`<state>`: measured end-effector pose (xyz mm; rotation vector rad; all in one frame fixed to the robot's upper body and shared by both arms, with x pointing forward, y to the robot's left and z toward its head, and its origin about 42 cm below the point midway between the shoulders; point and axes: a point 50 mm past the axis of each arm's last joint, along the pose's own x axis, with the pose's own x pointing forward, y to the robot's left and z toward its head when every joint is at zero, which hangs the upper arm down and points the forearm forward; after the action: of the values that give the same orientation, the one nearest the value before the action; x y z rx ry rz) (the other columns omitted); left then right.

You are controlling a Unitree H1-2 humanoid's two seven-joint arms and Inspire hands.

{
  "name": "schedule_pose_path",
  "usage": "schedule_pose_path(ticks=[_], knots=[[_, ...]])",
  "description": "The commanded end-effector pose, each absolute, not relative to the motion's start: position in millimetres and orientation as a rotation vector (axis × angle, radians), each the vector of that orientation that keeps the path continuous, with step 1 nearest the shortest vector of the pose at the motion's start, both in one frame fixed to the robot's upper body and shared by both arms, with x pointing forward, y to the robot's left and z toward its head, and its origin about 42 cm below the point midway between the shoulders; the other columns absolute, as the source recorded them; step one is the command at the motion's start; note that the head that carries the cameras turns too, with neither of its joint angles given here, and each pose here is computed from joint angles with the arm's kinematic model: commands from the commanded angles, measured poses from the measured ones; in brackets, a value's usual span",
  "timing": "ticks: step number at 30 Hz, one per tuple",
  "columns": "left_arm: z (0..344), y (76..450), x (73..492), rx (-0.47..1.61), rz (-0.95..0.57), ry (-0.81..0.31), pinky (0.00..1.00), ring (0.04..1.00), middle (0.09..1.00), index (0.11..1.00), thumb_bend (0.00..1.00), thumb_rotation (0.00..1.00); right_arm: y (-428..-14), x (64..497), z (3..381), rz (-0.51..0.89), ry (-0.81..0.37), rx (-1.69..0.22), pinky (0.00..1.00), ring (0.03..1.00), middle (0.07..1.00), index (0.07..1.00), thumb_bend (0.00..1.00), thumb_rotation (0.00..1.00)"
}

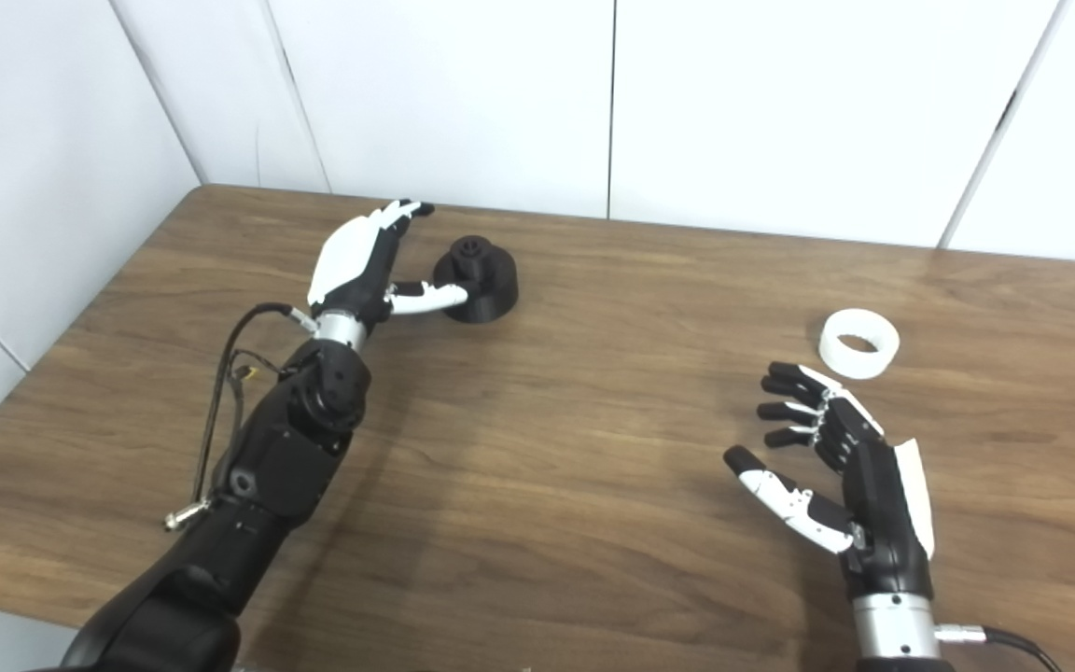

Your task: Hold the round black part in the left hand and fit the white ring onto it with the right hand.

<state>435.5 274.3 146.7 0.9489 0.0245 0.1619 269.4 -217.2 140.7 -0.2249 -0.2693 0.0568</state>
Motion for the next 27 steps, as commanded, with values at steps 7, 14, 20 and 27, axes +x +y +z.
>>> schedule_pose_path(ticks=[7,14,20,27], knots=[[168,283,459,1.04,0.182,0.027,0.96,1.0,1.0,0.891,0.99,0.51,-219,266,148,0.064,-0.322,-0.223,0.55,0.67,0.741,0.749,0.67,0.23],[159,281,461,1.06,0.16,0.068,0.93,1.0,1.0,0.878,1.0,0.51,-219,265,150,0.061,-0.321,-0.229,0.55,0.671,0.742,0.748,0.68,0.24],[153,275,460,1.051,0.125,0.083,0.94,1.0,1.0,0.885,1.0,0.51,-218,266,152,0.058,-0.313,-0.233,0.56,0.674,0.744,0.75,0.68,0.24],[153,271,457,1.049,0.092,0.08,0.93,1.0,1.0,0.884,1.0,0.51,-217,267,152,0.058,-0.312,-0.228,0.55,0.668,0.747,0.748,0.69,0.24]])
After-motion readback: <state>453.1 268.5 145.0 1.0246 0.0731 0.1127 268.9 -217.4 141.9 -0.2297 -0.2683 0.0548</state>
